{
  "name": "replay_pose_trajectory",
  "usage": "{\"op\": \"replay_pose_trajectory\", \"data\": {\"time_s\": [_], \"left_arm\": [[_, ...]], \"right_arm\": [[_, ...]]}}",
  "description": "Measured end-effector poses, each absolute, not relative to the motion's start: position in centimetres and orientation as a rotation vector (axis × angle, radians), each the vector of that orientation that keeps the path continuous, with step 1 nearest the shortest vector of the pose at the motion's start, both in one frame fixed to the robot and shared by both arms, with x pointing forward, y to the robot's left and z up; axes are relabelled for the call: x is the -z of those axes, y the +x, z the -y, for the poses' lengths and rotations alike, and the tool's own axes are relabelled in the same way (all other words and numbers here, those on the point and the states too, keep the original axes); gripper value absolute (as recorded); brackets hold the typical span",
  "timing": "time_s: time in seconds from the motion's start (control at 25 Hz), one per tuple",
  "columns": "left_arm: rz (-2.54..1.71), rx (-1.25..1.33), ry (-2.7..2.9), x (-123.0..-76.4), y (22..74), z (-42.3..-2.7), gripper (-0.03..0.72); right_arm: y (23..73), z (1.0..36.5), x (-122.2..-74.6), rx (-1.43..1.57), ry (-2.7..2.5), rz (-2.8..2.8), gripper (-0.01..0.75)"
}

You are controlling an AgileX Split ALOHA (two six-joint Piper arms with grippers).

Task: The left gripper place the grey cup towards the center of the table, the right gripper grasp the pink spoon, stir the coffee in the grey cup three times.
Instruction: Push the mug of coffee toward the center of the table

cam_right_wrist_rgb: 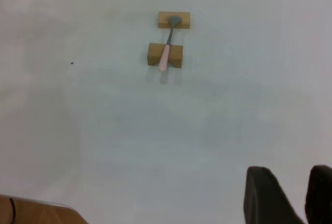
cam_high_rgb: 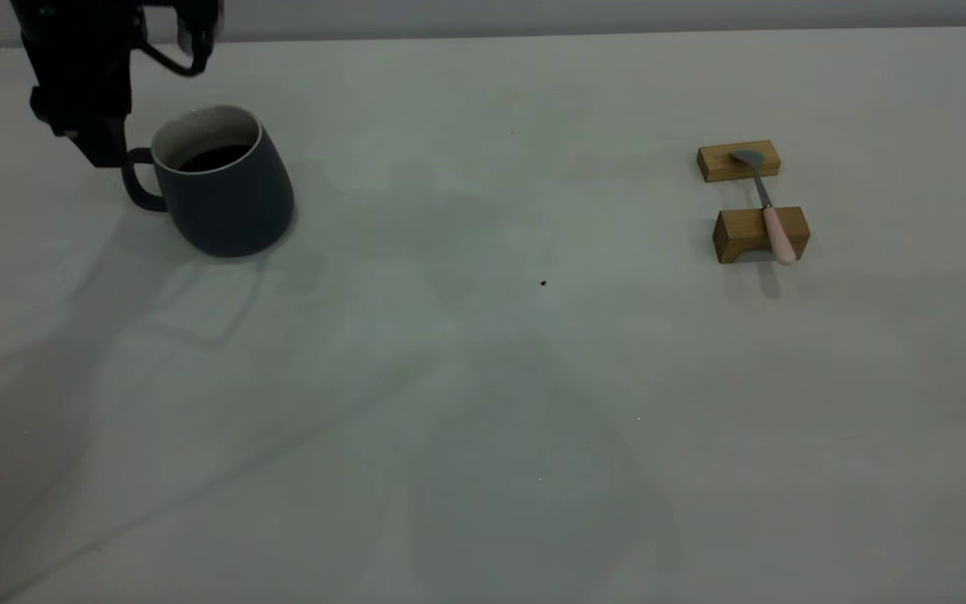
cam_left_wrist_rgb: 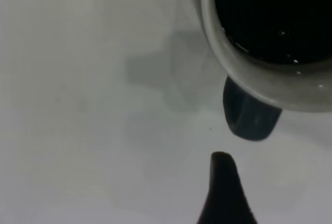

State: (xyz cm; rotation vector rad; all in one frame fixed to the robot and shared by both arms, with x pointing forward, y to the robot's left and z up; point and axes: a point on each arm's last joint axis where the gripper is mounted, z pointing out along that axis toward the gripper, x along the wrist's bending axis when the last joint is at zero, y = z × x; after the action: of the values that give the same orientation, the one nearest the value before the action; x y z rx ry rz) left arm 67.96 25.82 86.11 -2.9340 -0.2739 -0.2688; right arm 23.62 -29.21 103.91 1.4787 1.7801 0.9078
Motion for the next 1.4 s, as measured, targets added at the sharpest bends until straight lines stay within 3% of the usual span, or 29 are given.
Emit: {"op": "replay_pose_trajectory", "data": {"time_s": [0.32,0.48,0.8,1.4], "left_arm": [[0.21,0.347,-2.964,-83.8,68.7,-25.5,0.585],[0.183,0.347,-2.966,-83.6,68.7,-25.5,0.535],[0.121,0.354,-2.967,-83.6,68.8,-25.4,0.21],[-0.104,0.387,-2.986,-83.5,67.6,-18.6,0.199]], "right_arm": [[23.6,29.2,-103.9,-0.908,1.479,-1.78,0.24],[23.6,29.2,-103.9,-0.908,1.479,-1.78,0.24],[23.6,29.2,-103.9,-0.908,1.479,-1.78,0.24],[23.6,29.2,-103.9,-0.908,1.479,-1.78,0.24]]}}
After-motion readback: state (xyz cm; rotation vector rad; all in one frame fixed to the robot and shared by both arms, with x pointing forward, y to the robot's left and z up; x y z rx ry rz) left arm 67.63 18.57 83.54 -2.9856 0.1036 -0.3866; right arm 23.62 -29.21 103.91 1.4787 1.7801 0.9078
